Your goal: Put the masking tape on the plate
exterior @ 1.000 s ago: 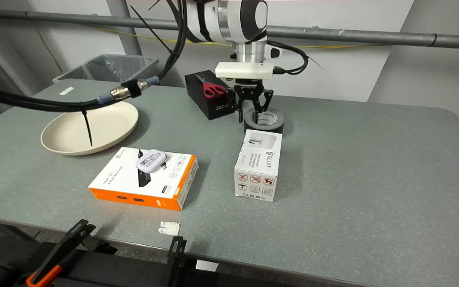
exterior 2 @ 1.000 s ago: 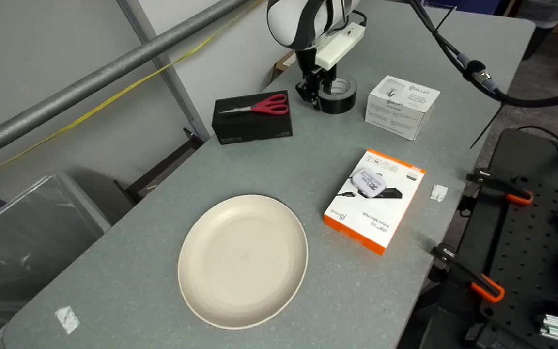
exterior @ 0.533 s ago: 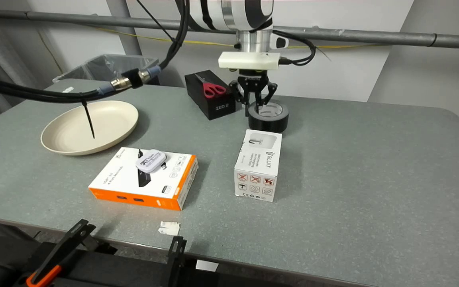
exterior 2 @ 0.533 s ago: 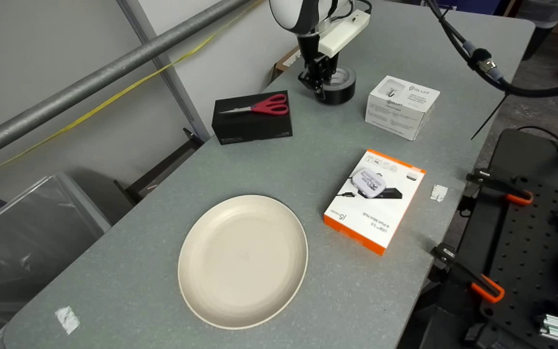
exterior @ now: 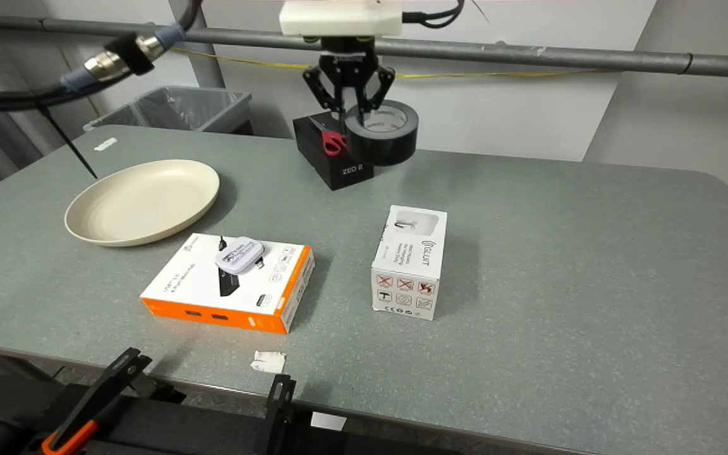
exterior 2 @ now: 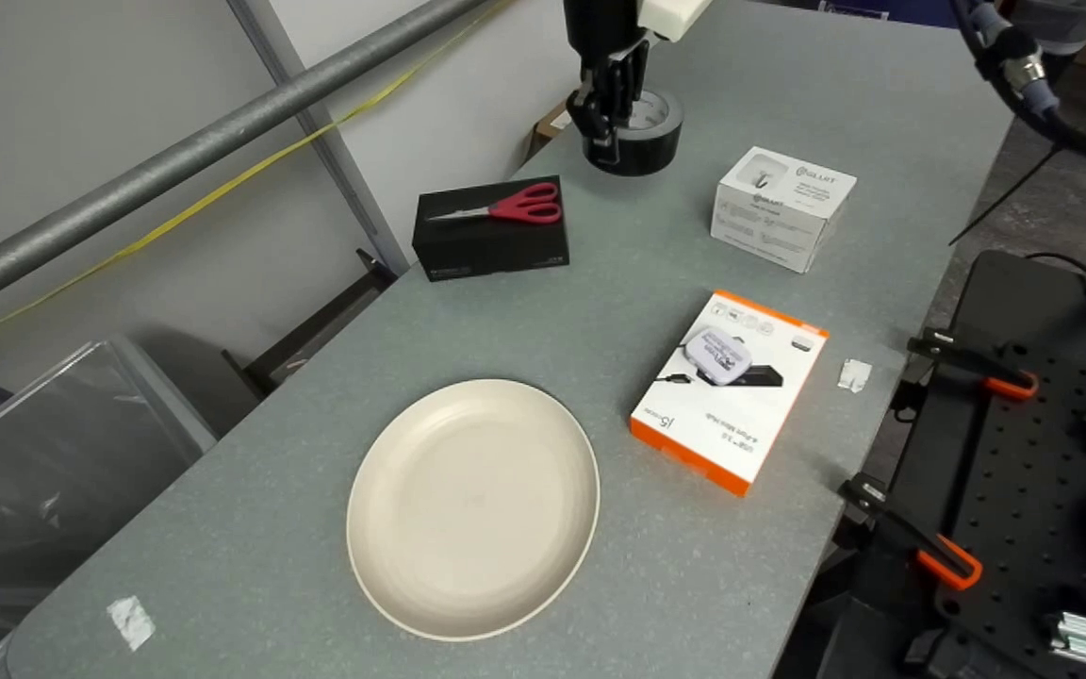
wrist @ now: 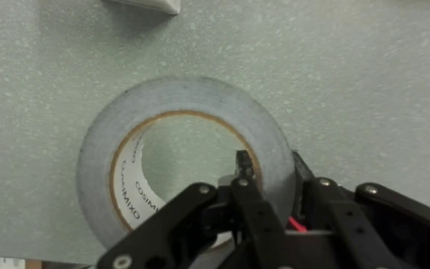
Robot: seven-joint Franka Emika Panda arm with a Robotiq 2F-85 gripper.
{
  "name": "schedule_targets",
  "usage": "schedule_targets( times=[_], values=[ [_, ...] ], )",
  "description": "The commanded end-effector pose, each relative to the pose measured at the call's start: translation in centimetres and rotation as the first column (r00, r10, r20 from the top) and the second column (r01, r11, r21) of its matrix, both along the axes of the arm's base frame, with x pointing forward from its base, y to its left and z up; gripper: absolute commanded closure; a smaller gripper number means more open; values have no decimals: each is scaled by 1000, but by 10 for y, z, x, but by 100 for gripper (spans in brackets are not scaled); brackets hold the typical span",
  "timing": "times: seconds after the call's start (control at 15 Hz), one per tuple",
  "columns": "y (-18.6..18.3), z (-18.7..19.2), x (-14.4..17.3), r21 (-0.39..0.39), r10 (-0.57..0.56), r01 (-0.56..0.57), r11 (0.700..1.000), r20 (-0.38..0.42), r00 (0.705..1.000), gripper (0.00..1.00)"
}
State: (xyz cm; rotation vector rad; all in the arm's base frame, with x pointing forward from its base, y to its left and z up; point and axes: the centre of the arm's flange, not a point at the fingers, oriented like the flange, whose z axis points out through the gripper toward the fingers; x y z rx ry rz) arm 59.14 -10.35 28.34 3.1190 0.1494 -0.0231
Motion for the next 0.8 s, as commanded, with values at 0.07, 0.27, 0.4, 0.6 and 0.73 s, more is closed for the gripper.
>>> schedule_targets(
  times=[0.07, 0.27, 0.4, 0.6, 0.73],
  values=[
    [85, 46, -47, 36, 147, -147, 988, 12, 989, 94],
    [91, 32, -32, 13, 146, -146, 989, 4, 989, 74],
    [91, 28, -32, 13, 145, -145, 989, -2, 989, 74],
    [80, 22, -33, 13, 128, -128, 992, -13, 992, 74],
    [80, 22, -33, 12, 127, -127, 992, -13, 992, 94]
  ],
)
